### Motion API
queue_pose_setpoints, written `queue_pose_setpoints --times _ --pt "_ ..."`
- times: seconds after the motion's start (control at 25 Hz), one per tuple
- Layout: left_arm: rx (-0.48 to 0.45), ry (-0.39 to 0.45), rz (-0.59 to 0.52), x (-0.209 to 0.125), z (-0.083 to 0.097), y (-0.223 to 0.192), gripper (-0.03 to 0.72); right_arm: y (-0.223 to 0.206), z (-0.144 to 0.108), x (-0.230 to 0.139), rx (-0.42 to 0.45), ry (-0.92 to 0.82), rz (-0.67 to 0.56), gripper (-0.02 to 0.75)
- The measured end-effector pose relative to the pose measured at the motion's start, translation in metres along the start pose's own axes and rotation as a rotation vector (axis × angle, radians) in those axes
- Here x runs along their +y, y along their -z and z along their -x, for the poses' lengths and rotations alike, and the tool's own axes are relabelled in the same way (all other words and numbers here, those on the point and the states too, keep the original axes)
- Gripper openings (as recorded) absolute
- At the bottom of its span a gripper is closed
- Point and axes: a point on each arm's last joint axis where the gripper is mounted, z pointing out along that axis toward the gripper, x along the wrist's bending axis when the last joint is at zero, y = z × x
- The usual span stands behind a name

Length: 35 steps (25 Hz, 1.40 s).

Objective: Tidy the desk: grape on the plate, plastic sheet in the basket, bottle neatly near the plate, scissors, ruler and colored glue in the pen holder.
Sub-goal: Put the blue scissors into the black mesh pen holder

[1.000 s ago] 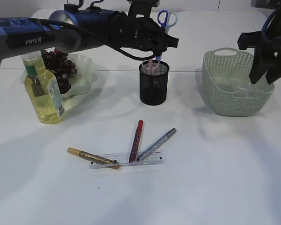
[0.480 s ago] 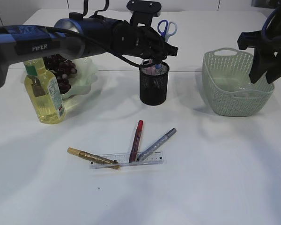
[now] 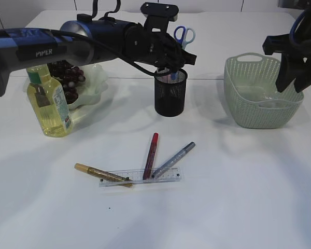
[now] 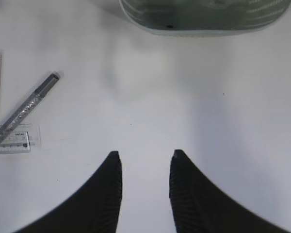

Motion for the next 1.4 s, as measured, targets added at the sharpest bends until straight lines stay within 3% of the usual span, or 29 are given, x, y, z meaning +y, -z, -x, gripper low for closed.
queue_pose_setpoints --times 1.4 --pt "0.004 -0.007 -0.035 -0.0017 -0.0002 0.0014 0.206 0.0000 0.0000 0.0003 0.000 0.003 0.003 0.281"
